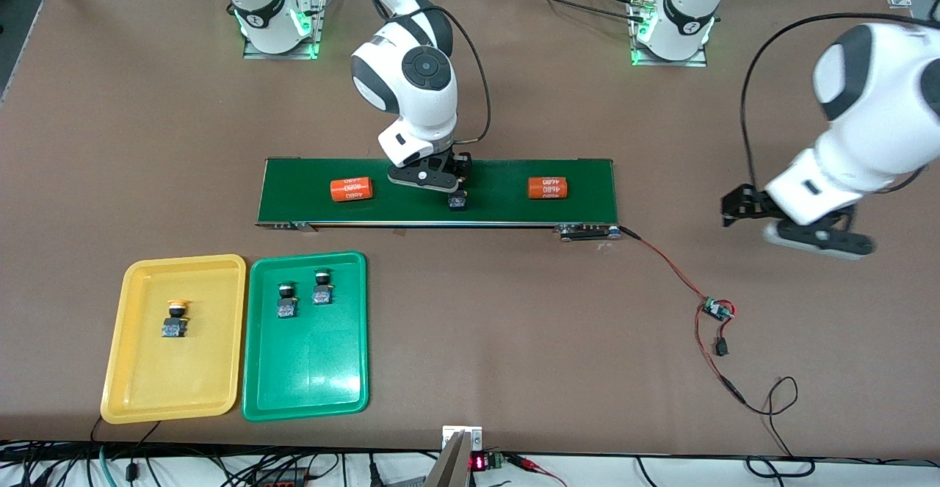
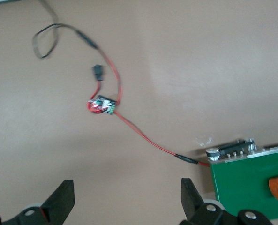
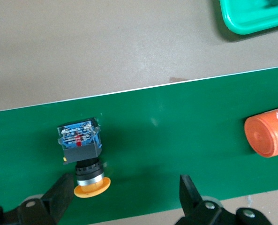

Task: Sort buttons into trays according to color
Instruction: 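Grasp the yellow-capped button with the right gripper while the left gripper withdraws, then carry the yellow-capped button with the right gripper to the yellow tray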

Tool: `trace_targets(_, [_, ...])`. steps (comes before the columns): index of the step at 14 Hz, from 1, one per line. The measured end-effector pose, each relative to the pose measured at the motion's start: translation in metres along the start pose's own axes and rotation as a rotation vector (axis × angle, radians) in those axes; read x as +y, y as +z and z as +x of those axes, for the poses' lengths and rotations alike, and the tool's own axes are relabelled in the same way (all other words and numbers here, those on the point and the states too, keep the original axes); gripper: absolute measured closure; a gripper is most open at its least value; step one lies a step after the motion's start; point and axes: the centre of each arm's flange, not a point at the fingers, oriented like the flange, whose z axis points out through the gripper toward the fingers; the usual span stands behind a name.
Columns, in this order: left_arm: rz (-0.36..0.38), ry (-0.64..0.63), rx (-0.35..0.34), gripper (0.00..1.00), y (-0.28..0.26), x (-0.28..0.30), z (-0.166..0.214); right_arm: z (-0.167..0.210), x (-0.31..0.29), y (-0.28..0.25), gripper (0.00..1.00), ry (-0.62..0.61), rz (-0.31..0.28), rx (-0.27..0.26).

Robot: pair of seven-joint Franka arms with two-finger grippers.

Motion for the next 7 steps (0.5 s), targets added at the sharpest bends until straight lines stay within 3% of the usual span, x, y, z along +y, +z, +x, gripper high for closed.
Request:
trace_targets(2, [0.009,-0.103,0.001,0.00,-0.012,-0.020,-0.003,0.000,0.000,0.002,0.00,-0.006,-0.003,-0.001])
trace_targets(7, [0.025,-0.221,-0.012,0.00,-0.053,-0.054,-0.003,0.004,0.002,0.006,0.00,-0.086,-0.004,-0.002])
